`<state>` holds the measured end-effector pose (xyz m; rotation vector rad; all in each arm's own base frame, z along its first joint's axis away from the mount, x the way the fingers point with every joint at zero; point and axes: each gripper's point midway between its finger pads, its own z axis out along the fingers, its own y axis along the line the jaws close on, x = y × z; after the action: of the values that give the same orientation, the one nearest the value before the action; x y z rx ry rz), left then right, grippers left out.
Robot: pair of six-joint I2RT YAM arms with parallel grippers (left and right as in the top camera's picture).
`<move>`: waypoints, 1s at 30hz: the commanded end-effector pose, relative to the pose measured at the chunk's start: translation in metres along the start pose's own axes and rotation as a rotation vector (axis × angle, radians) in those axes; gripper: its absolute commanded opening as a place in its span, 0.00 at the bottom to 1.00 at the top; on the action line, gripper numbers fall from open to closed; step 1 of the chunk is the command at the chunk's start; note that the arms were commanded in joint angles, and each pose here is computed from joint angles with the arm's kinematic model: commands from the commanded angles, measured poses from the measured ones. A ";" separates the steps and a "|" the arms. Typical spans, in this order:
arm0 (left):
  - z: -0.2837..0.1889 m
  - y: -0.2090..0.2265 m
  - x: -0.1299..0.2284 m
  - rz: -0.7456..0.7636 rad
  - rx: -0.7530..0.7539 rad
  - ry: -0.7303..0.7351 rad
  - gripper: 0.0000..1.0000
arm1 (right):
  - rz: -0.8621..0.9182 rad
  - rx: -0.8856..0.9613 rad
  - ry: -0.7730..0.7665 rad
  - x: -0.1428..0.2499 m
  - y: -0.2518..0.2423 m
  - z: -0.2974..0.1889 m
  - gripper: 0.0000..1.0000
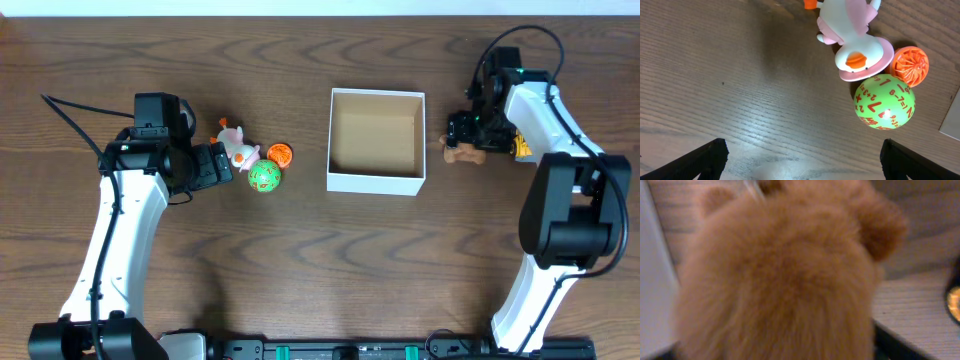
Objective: Pack container
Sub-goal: 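Carry the bear with the right gripper into the white box and release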
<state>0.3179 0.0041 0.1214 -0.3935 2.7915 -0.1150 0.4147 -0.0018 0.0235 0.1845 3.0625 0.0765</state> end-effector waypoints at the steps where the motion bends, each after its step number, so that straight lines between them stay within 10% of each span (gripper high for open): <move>1: -0.002 0.000 -0.004 0.010 0.003 -0.007 0.98 | -0.004 0.020 0.004 -0.003 0.004 0.005 0.39; 7: -0.002 0.000 -0.004 0.010 0.003 -0.006 0.98 | 0.000 0.013 -0.075 -0.010 0.011 -0.036 0.09; 19: -0.002 0.000 -0.004 0.010 0.003 -0.007 0.98 | -0.096 -0.147 -0.383 0.024 0.121 -0.199 0.14; 30: -0.002 0.000 -0.004 0.010 0.003 -0.006 0.98 | -0.084 -0.141 -0.278 0.029 0.181 -0.134 0.01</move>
<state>0.3179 0.0041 0.1214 -0.3935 2.7915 -0.1150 0.3941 0.1748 0.2033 -0.0427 2.6812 0.2902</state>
